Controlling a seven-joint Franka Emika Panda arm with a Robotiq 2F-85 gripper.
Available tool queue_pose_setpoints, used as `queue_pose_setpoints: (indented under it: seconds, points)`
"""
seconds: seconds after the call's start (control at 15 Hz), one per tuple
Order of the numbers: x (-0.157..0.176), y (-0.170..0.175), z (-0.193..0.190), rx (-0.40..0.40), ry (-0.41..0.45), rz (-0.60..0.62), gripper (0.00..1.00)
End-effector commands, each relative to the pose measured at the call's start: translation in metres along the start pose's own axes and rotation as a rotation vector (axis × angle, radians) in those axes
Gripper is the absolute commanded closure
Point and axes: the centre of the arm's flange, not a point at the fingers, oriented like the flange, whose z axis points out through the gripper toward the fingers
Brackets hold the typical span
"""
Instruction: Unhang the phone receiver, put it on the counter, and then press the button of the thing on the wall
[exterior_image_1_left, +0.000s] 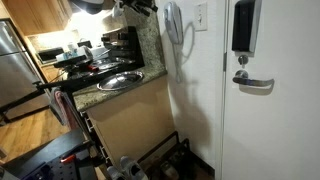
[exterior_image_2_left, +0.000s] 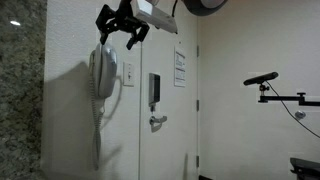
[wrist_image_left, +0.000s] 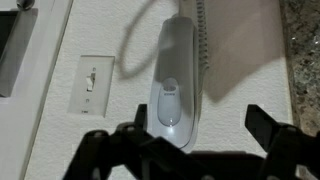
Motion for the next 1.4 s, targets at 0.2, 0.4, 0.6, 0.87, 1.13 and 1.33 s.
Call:
queue_pose_setpoints:
  seconds: [0.2,0.4,0.6,0.87,1.13,1.33]
  points:
    - [0.000,-0.002,0.002,-0.004,0.007,-0.006,0.00]
    - [0.002,0.001,0.004,-0.004,-0.007,0.014,0.00]
    - [0.009,0.009,0.005,0.005,-0.032,0.034,0.00]
    - [0.012,0.015,0.018,0.023,-0.060,0.025,0.00]
    - [0.014,0.023,0.029,0.007,-0.075,0.010,0.00]
    - [0.017,0.026,0.038,0.005,-0.088,-0.005,0.00]
